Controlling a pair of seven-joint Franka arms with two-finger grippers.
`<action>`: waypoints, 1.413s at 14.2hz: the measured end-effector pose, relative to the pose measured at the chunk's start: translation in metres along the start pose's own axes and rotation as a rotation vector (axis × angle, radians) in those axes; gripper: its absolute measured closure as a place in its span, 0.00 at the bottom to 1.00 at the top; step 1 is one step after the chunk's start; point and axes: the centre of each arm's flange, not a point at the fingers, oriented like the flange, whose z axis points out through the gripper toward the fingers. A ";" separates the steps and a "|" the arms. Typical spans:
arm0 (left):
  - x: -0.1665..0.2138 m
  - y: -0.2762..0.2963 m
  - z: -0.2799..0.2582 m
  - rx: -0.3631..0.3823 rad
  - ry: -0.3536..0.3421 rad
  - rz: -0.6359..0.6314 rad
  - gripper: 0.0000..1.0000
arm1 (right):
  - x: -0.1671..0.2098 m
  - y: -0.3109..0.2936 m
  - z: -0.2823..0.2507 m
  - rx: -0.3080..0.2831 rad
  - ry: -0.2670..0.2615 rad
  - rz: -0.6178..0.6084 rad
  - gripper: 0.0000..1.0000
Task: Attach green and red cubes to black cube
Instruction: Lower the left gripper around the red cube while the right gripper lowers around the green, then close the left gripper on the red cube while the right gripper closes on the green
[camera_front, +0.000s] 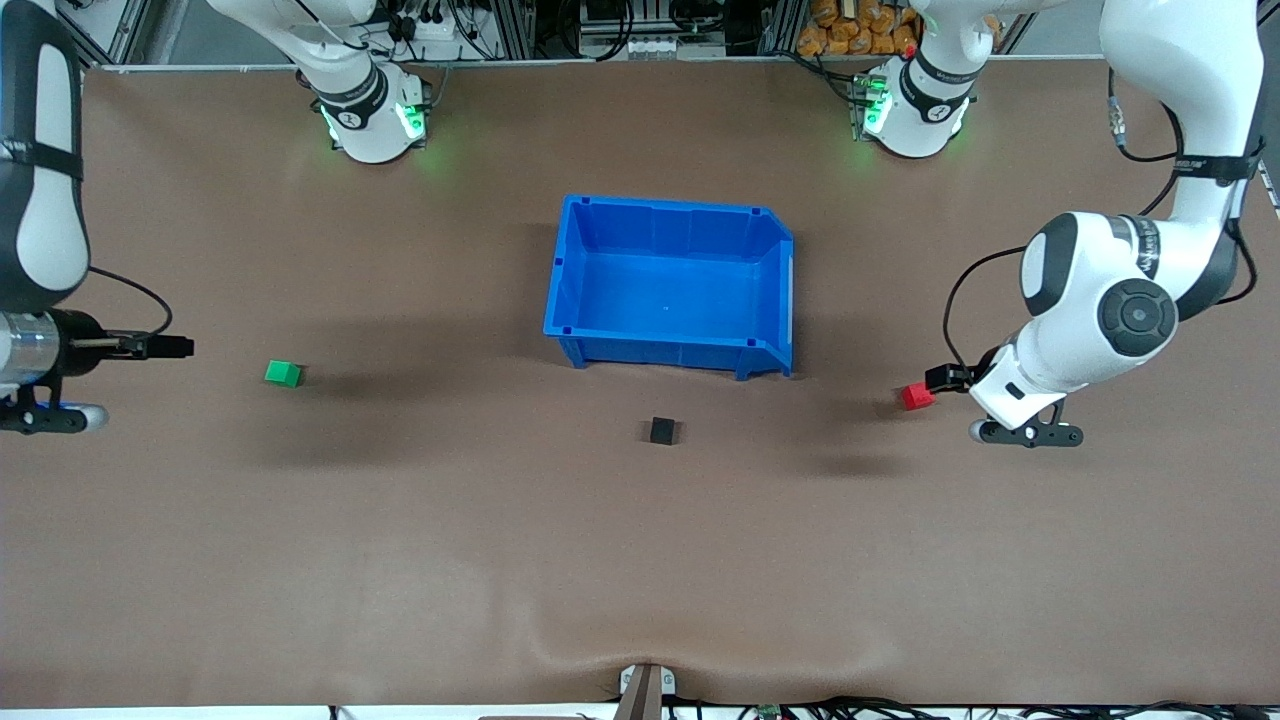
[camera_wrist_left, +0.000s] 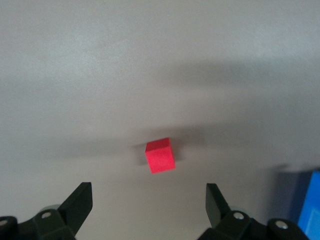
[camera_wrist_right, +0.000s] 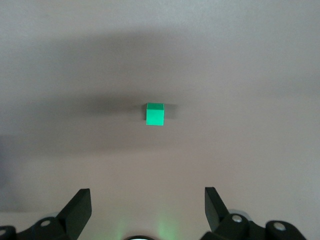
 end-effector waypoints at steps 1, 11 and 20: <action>-0.002 0.001 0.009 -0.004 0.008 -0.063 0.00 | 0.006 0.002 0.009 0.001 -0.010 0.002 0.00; -0.002 0.007 0.080 -0.022 -0.036 -0.277 0.00 | 0.044 0.007 0.083 -0.004 0.064 0.006 0.00; -0.006 0.005 0.121 -0.022 -0.083 -0.283 0.00 | 0.051 0.005 0.159 0.011 0.134 0.015 0.00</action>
